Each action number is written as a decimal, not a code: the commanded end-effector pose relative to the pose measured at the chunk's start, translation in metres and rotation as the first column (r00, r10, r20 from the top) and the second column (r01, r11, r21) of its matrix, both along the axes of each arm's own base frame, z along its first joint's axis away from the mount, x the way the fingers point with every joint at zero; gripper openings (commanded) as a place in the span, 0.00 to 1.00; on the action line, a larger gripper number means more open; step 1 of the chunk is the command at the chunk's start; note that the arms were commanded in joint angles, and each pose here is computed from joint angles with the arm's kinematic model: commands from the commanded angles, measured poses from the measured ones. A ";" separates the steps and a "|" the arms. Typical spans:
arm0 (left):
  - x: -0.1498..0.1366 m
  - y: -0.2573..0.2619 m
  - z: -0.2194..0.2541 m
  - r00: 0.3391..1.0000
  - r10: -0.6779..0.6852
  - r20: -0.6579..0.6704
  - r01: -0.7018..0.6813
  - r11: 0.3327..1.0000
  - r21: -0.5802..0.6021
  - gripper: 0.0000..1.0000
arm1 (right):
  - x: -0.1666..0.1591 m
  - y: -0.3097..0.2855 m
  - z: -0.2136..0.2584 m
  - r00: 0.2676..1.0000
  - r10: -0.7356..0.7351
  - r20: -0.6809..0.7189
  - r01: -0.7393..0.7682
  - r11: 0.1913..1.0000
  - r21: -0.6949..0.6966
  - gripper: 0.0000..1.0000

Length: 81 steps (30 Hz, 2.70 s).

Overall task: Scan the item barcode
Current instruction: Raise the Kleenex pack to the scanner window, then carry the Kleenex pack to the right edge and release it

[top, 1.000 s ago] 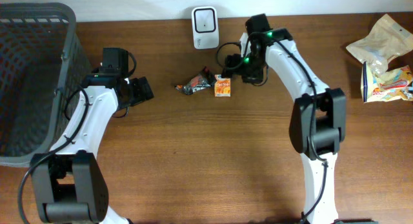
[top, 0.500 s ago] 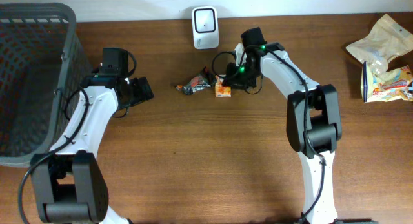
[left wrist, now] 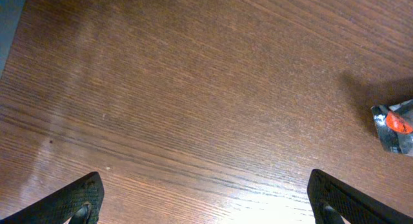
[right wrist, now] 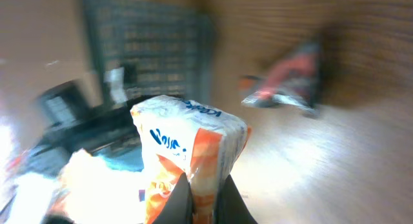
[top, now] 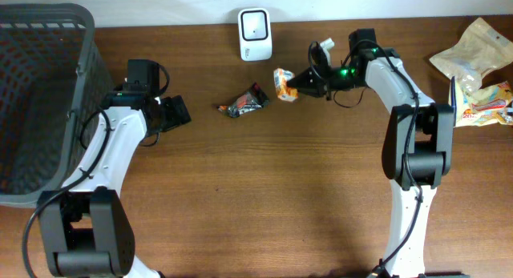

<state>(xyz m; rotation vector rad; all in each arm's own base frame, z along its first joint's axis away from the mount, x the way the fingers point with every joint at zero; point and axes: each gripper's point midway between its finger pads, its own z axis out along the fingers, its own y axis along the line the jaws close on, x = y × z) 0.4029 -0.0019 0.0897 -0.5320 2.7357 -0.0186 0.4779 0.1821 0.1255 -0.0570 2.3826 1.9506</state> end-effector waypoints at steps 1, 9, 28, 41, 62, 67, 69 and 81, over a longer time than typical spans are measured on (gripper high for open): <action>0.004 0.002 0.012 0.999 0.010 0.034 -0.011 1.000 0.007 0.99 | -0.008 0.006 0.033 0.998 0.054 0.037 -0.060 0.982 0.178 0.04; 0.004 0.002 0.012 0.999 0.010 0.035 -0.011 1.000 0.007 0.99 | -0.008 0.006 0.033 0.998 0.054 0.029 -0.058 0.982 0.178 0.04; 0.004 0.002 0.012 0.999 0.010 0.034 -0.011 1.000 0.007 0.99 | 0.160 0.018 0.075 0.490 0.081 0.868 0.860 0.118 -0.497 0.04; 0.004 0.002 0.012 0.999 0.010 0.035 -0.011 1.000 0.007 0.99 | 0.177 0.060 0.042 0.364 0.490 0.792 0.834 0.207 -0.511 0.04; 0.004 0.002 0.012 0.999 0.010 0.035 -0.011 1.000 0.007 0.99 | 0.081 -0.331 0.118 0.525 -0.332 0.783 0.621 -0.480 -0.620 0.04; 0.004 0.002 0.012 0.999 0.010 0.034 -0.011 1.000 0.007 0.99 | 0.028 -0.432 0.065 0.538 -0.574 0.618 0.493 -0.380 -0.782 0.04; 0.004 0.002 0.012 0.999 0.010 0.035 -0.011 1.000 0.007 0.99 | 0.014 -0.456 0.053 0.517 -0.629 0.581 0.483 -0.346 -0.804 0.04; 0.004 0.002 0.012 0.999 0.010 0.035 -0.011 1.000 0.007 0.99 | -0.025 -0.500 0.016 0.492 -0.710 0.504 0.376 -0.349 -0.859 1.00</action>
